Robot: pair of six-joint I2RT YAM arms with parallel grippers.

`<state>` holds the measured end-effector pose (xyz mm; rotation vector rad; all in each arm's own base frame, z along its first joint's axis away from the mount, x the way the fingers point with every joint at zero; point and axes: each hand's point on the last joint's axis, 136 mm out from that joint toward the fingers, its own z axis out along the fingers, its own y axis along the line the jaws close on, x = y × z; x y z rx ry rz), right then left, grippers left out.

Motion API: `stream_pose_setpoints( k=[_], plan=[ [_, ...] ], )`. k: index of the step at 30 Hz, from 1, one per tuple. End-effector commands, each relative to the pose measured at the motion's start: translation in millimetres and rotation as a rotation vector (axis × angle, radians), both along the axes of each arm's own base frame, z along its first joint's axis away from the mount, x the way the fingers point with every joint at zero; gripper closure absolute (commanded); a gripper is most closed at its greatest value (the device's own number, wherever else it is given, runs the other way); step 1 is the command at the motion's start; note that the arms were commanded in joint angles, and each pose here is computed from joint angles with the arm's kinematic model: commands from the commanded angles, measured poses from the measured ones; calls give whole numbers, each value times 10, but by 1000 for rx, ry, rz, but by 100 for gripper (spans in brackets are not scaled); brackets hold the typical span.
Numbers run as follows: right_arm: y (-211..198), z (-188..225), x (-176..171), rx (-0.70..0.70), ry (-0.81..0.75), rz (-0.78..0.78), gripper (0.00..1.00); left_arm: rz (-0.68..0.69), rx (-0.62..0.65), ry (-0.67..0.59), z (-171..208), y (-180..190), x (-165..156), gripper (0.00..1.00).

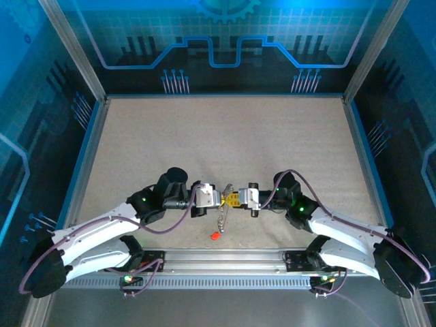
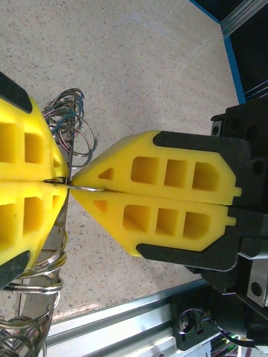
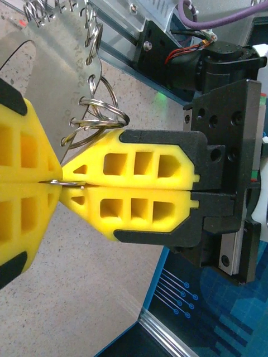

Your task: Put the keys on the keyring

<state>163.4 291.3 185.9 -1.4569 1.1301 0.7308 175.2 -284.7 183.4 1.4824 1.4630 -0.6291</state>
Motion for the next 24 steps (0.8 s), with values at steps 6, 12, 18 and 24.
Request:
stream_pose_setpoints(
  k=[6,12,18,24],
  plan=[
    [-52,-20,159,-90,-9,-82,84,24,244,-63,97,191,99,100],
    [-5,8,134,-79,16,-73,81,11,411,-77,87,224,115,100],
    [35,49,115,-26,30,-68,75,15,472,-72,95,193,159,100],
    [98,62,84,12,57,-48,75,11,407,-77,183,88,160,100]
  ],
)
